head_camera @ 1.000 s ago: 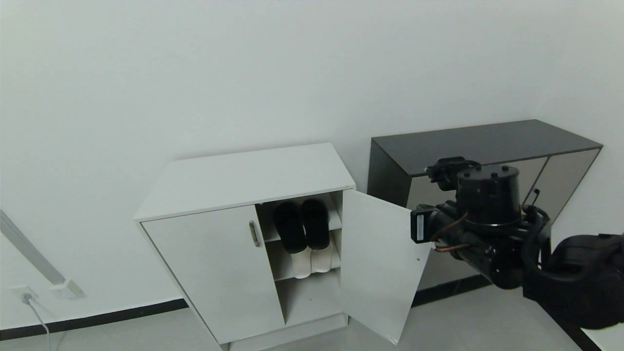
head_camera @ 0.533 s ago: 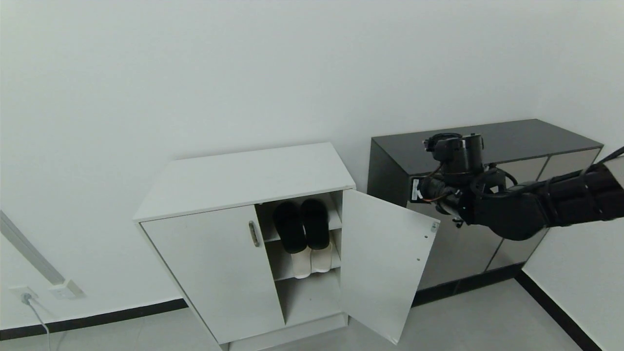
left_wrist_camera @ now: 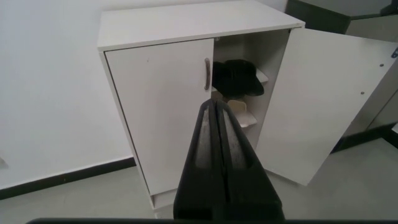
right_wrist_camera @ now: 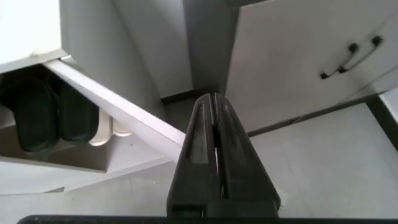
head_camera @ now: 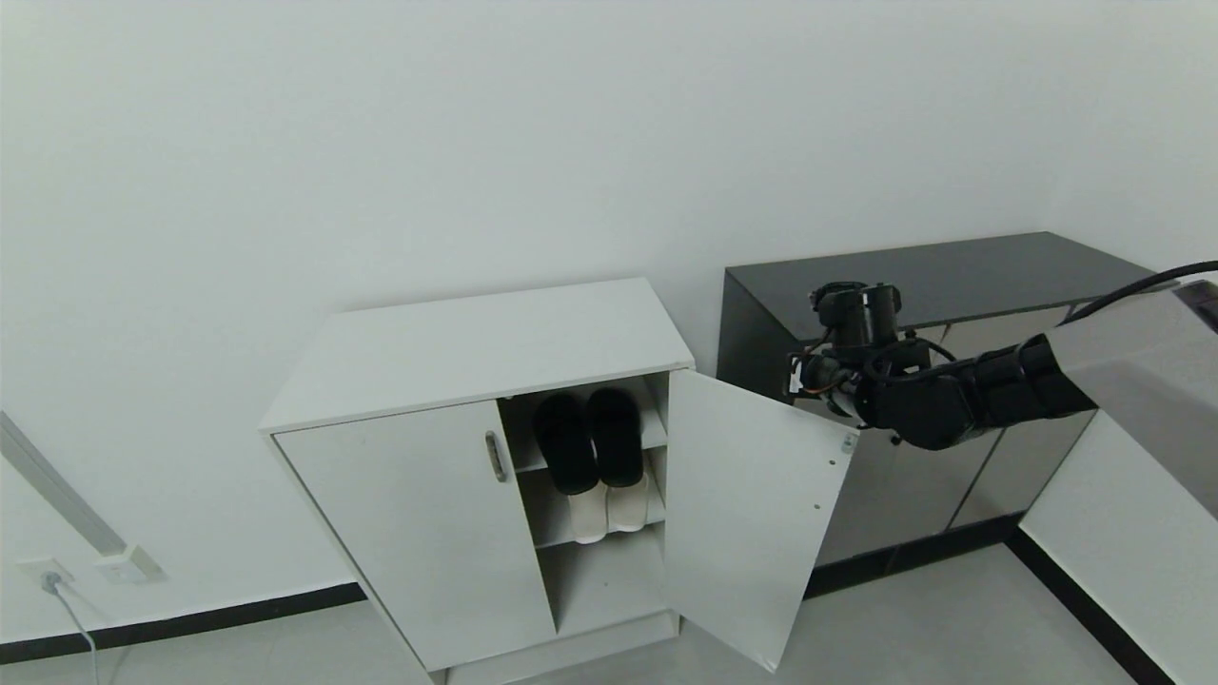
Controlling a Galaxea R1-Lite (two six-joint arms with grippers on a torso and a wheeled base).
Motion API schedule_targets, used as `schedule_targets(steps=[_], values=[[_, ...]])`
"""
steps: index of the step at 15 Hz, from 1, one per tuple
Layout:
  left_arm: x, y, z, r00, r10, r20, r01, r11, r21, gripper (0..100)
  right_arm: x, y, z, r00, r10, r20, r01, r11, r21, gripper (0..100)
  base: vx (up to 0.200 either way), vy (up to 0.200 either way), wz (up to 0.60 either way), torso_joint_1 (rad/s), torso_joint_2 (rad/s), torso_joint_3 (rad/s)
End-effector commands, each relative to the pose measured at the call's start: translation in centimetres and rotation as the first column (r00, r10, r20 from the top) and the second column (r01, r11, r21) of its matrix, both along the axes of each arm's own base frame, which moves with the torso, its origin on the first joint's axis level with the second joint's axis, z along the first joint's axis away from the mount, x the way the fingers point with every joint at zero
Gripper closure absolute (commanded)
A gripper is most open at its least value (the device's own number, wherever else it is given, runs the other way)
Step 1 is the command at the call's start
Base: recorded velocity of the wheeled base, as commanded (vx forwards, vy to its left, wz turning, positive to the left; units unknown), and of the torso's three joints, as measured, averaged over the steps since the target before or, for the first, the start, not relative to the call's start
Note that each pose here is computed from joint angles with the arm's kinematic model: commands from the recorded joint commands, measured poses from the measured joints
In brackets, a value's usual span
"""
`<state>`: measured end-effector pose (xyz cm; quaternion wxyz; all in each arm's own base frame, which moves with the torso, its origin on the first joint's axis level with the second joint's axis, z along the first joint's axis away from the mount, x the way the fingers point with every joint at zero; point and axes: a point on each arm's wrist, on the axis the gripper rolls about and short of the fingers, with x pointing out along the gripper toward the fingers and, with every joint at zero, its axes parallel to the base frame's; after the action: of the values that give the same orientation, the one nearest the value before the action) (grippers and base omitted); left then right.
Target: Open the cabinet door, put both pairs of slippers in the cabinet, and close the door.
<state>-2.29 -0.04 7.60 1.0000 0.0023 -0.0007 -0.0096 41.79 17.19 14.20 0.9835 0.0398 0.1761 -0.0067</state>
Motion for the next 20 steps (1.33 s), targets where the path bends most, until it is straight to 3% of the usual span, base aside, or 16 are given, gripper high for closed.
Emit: schedule_targets(steps=[1, 14, 17, 20], values=[[0.0, 0.0, 0.0, 1.0, 0.001, -0.001, -0.001, 1.0, 0.0, 100, 0.7, 0.2, -1.3, 1.0, -0.002, -0.02, 0.002, 1.0, -0.008, 100, 0.0, 0.0, 0.0, 0.0, 0.0, 0.0], [0.0, 0.0, 0.0, 1.0, 0.001, 0.0, -0.001, 1.0, 0.0, 100, 1.5, 0.2, -4.0, 0.998, -0.016, -0.067, 0.015, 1.0, -0.014, 100, 0.0, 0.0, 0.0, 0.0, 0.0, 0.0], [0.0, 0.0, 0.0, 1.0, 0.001, -0.001, -0.001, 1.0, 0.0, 100, 0.4, 0.9, -3.8, 0.997, 0.006, -0.076, -0.007, 1.0, -0.016, 100, 0.0, 0.0, 0.0, 0.0, 0.0, 0.0], [0.0, 0.0, 0.0, 1.0, 0.001, -0.001, -0.001, 1.0, 0.0, 100, -3.0, 3.5, -2.6, 0.994, 0.075, -0.085, -0.074, 0.997, 0.009, 100, 0.0, 0.0, 0.0, 0.0, 0.0, 0.0]])
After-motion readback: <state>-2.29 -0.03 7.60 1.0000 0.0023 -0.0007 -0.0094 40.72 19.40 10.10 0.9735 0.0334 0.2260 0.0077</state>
